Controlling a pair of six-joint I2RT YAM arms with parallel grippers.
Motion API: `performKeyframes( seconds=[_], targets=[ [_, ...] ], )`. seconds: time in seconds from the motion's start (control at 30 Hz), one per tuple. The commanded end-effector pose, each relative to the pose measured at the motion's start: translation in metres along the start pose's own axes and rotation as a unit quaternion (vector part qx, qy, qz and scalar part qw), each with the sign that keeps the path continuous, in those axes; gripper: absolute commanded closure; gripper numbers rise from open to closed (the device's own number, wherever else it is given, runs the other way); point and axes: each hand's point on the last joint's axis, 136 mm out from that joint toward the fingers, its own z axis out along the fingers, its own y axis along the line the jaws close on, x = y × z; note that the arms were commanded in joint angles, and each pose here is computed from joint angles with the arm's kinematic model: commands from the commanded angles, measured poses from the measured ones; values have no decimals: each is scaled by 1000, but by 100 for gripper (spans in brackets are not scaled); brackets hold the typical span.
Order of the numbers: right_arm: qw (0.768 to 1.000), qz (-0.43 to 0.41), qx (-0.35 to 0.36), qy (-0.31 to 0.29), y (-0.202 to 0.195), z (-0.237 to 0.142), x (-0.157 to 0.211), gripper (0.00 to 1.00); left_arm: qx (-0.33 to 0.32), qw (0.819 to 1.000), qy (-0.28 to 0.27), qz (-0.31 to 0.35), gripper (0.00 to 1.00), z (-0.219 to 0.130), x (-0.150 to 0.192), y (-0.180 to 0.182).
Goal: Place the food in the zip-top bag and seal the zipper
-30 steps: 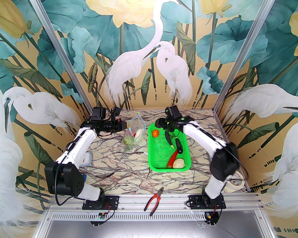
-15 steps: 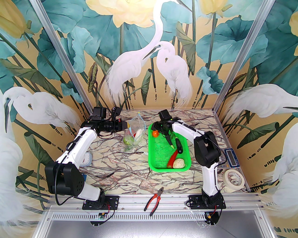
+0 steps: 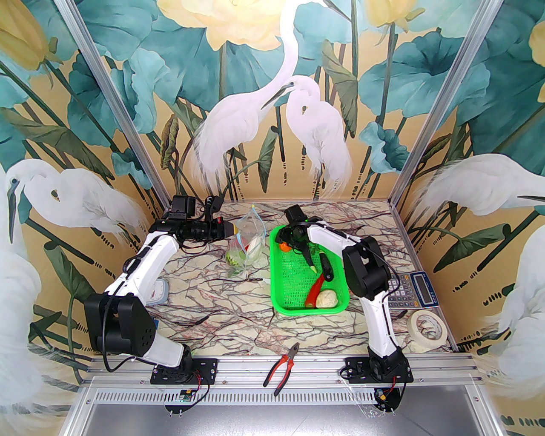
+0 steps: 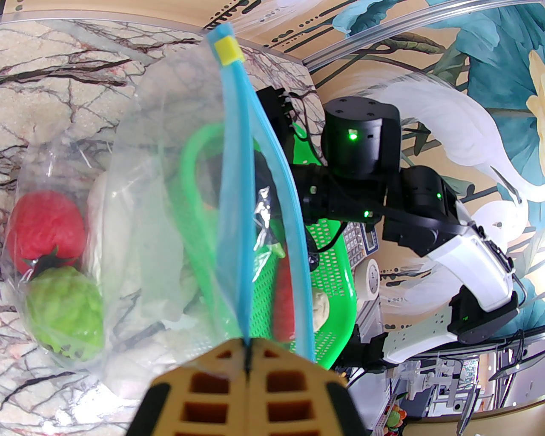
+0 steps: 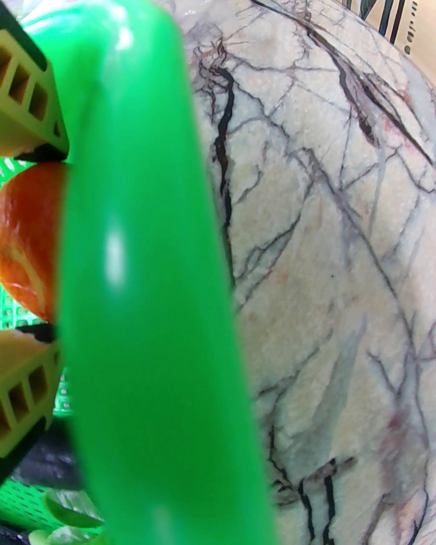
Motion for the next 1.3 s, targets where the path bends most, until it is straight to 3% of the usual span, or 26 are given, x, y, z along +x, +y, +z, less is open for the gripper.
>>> performKeyframes(
  seconds=[0.0, 0.23, 0.37, 0.57, 0.73, 1.0, 1.27],
  targets=[
    [1000, -2, 25, 18, -10, 12, 13, 43, 15, 1000, -4, 24, 100, -1, -9, -11],
    [999, -7, 31, 8, -20, -1, 18, 58, 14, 1000, -2, 19, 100, 1, -9, -8],
    [1000, -10, 27, -11, -21, -19, 16, 61, 13, 1000, 1, 12, 100, 4, -8, -5],
    [997, -32, 25, -69, -14, -78, -1, 62, 3, 1000, 6, 9, 100, 8, -8, 0],
    [987, -61, 16, -145, -3, -150, -22, 62, 6, 1000, 10, 17, 100, 11, -9, -7],
    [957, -155, -114, -216, 74, -247, -25, 62, 19, 1000, 1, 20, 100, 15, -17, -20],
    [937, -221, -208, -172, 154, -248, -3, 61, 31, 999, -3, 19, 100, 15, -21, -26]
  ],
)
